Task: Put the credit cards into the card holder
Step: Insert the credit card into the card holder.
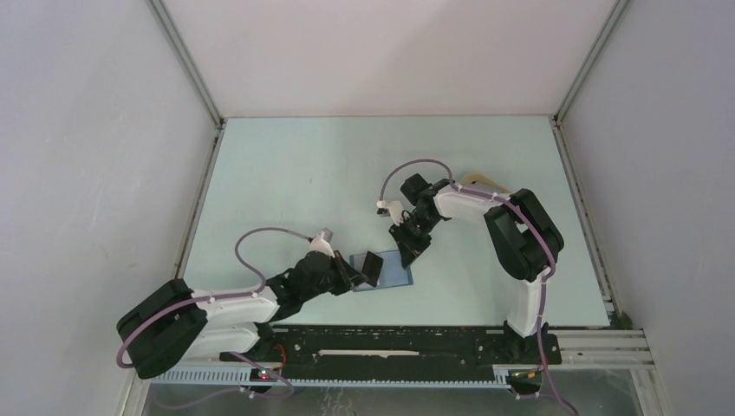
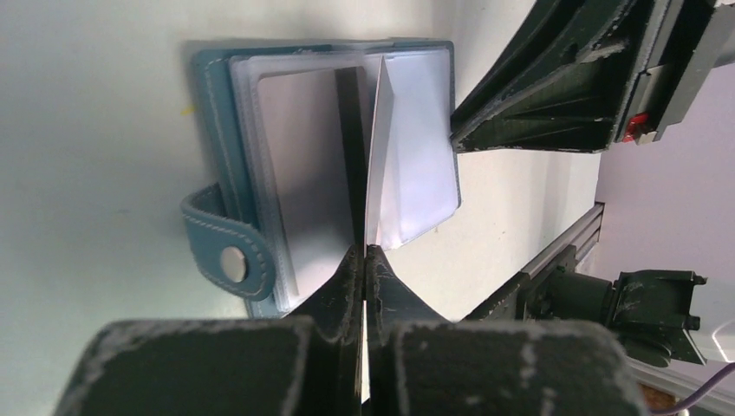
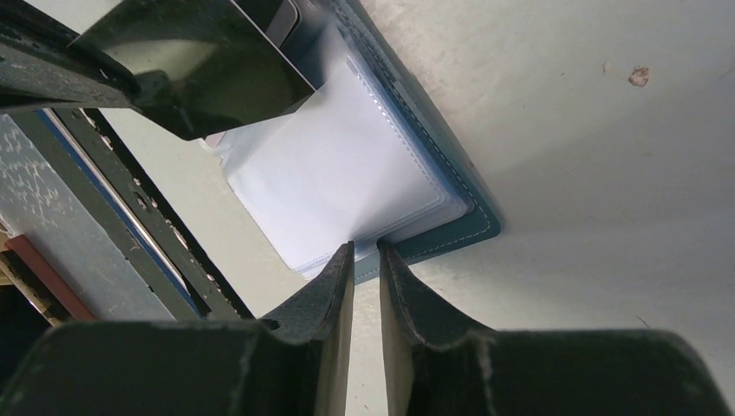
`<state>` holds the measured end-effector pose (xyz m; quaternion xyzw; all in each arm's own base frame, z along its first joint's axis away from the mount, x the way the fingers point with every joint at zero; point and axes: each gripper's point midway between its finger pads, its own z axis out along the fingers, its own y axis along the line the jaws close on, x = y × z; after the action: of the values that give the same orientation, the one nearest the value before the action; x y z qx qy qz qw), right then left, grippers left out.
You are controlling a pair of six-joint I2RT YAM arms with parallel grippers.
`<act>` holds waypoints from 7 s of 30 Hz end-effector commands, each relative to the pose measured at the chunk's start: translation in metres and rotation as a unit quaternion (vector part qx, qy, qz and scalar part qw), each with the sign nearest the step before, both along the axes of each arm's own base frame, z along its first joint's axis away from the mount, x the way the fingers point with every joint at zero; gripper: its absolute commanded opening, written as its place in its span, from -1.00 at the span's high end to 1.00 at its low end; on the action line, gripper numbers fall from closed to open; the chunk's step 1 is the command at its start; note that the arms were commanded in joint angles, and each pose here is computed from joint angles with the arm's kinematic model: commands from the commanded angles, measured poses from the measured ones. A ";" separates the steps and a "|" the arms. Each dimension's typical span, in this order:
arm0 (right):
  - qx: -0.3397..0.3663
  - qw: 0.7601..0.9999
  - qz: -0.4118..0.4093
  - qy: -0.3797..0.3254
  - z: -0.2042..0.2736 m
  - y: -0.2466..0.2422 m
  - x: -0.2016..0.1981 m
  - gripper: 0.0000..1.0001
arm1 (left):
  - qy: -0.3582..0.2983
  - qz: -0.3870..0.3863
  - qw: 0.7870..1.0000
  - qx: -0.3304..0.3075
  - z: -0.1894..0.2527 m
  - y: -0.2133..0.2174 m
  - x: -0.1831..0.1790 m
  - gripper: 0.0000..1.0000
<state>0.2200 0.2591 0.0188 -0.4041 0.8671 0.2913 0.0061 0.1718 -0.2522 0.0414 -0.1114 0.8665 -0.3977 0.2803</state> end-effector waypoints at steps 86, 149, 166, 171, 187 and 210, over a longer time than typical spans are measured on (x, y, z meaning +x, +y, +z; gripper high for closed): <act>0.084 0.996 0.011 -0.018 0.051 0.015 0.005 0.36 | 0.035 0.061 0.996 -0.061 -0.033 -0.033 -0.015 0.13; -0.029 0.994 0.079 -0.068 0.022 0.032 -0.016 0.63 | -0.014 -0.018 0.995 -0.093 -0.015 -0.047 -0.002 -0.25; 0.147 0.984 0.084 -0.059 0.107 0.008 -0.006 0.54 | -0.146 -0.085 0.982 -0.089 0.034 -0.053 0.002 -0.24; 0.220 0.959 0.105 -0.143 0.151 -0.015 -0.012 0.45 | -0.220 -0.099 0.969 -0.050 0.058 -0.045 0.008 -0.23; 0.202 0.791 0.450 -0.362 0.073 -0.022 -0.078 0.74 | -0.279 -0.173 0.943 0.042 0.082 -0.040 0.023 0.11; 0.107 0.783 0.532 -0.304 0.005 -0.012 -0.093 0.92 | -0.100 -0.235 0.964 0.073 0.005 -0.084 0.035 0.91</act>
<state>0.1268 0.2435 0.0271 -0.8618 0.4353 0.2092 0.1551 0.1979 -0.3300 0.0390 0.1665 0.8597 -0.3995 0.2714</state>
